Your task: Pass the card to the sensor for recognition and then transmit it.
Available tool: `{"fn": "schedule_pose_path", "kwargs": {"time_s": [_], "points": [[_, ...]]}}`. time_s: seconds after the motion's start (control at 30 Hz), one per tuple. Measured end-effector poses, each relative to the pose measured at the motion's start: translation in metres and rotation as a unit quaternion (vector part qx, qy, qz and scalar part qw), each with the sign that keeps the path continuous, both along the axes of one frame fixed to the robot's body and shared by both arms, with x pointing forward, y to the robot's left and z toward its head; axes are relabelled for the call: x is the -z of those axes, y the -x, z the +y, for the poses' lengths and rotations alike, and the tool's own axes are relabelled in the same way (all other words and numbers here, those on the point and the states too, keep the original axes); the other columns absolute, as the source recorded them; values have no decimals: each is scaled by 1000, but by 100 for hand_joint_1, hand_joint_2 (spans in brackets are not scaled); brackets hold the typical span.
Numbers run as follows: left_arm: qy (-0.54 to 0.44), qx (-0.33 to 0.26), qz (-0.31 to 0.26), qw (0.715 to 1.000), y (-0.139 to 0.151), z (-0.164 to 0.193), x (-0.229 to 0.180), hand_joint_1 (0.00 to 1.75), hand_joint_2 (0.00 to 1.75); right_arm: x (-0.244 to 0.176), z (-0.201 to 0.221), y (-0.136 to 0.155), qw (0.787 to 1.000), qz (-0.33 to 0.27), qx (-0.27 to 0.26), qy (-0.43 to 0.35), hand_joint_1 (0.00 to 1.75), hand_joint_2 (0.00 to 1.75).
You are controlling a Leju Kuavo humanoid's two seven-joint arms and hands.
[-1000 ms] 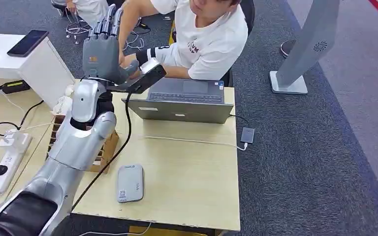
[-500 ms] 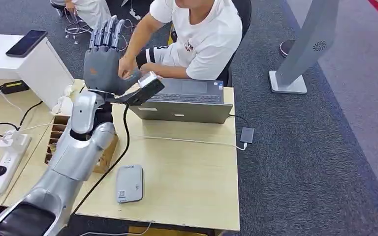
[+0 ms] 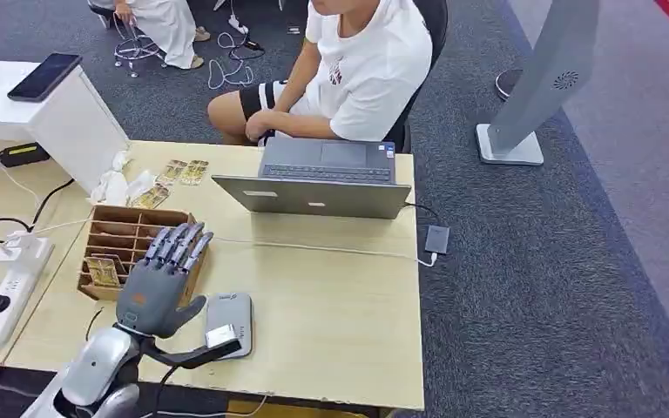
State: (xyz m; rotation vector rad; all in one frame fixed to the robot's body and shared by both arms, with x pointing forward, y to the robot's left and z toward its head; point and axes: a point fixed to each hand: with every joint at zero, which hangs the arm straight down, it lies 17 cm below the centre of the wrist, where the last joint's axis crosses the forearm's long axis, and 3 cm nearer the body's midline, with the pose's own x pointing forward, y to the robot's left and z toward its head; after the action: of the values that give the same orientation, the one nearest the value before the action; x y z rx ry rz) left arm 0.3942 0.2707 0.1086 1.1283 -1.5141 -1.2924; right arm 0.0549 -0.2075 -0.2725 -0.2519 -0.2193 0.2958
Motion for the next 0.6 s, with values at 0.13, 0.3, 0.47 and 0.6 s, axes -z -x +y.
{"fn": "schedule_pose_path", "kwargs": {"time_s": [0.13,0.3,0.47,0.6], "points": [[-4,2,11,1000,24,5,9,0,175,0,1,2,1000,2,7,-1,0,175],[-12,-34,36,999,36,26,19,0,175,0,1,2,1000,2,14,1,0,175],[-18,-48,41,998,37,39,22,0,175,-1,1,1,1000,0,11,4,0,175],[-31,-63,55,996,36,48,27,0,175,-1,0,0,1000,-1,9,6,0,175]]}}
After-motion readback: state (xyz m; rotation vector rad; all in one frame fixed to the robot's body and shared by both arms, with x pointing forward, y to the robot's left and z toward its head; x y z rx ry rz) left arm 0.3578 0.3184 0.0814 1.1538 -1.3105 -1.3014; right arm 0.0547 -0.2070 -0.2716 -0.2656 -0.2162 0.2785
